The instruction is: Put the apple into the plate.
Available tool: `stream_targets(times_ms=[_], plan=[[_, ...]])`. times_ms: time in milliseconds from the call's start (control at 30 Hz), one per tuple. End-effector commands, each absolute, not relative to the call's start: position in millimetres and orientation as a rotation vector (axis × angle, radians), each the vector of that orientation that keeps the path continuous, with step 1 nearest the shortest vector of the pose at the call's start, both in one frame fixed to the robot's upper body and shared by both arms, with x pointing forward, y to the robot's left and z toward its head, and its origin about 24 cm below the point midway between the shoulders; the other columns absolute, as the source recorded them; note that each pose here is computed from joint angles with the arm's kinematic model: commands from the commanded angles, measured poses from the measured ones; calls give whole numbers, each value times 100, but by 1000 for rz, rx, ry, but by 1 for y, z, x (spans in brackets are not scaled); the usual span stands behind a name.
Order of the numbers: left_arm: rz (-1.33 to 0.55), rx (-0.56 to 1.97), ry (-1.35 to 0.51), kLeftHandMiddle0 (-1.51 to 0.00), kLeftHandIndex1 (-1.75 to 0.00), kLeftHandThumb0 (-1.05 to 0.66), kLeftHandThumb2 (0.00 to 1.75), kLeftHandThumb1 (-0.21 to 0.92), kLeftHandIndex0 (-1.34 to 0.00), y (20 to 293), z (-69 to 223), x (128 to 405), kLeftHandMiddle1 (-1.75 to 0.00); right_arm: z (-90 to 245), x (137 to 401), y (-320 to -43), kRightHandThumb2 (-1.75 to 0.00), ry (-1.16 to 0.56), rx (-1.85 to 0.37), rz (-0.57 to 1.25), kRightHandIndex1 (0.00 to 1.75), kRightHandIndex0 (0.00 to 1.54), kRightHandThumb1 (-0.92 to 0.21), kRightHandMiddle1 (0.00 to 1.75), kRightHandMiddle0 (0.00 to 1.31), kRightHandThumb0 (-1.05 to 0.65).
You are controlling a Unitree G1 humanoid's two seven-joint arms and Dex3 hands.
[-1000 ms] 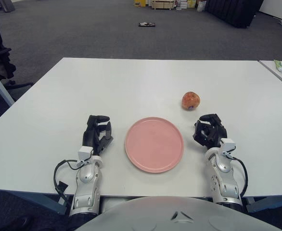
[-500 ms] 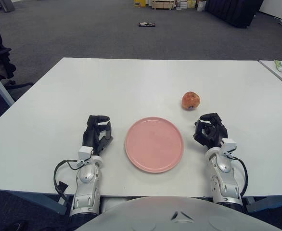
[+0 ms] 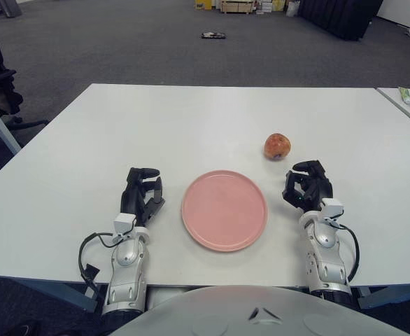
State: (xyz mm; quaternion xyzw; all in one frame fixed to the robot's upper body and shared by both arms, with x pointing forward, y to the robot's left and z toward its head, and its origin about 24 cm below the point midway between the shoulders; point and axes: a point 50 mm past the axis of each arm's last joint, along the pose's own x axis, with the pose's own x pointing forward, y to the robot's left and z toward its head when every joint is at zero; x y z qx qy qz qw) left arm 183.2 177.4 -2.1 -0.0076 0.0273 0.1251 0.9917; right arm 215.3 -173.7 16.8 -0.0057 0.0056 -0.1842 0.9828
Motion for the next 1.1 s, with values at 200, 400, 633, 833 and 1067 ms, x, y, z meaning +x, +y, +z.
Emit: stream_targets(times_ms=[200,400,633,833,1067], plan=[[260,-10,44,-41,-175,-36,63,85,-23,176,1,185,-172,46,237,-171,-92,-204,-260,-374,146,57,-58,175,25,-1],[260,-21,40,-43,-175,-35,62,86,-23,176,0,185,-173,55,247,-173,-57,-226,-364,-286,142,25,-88,175,13,-17],[262,-21,45,-43,-175,-35,62,86,-23,176,-1,185,-174,59,267,-178,-89,-166,-538,-223,53,2,-52,58,1,-65],[262,-16,45,-42,-175,-35,62,86,-23,176,0,185,-174,61,282,-178,-78,-84,-700,-160,6,0,-50,7,0,-86],[262,-24,41,-44,-175,-35,62,86,-23,175,0,184,-174,62,311,-173,-57,-37,-769,-99,0,0,-58,0,0,-99]])
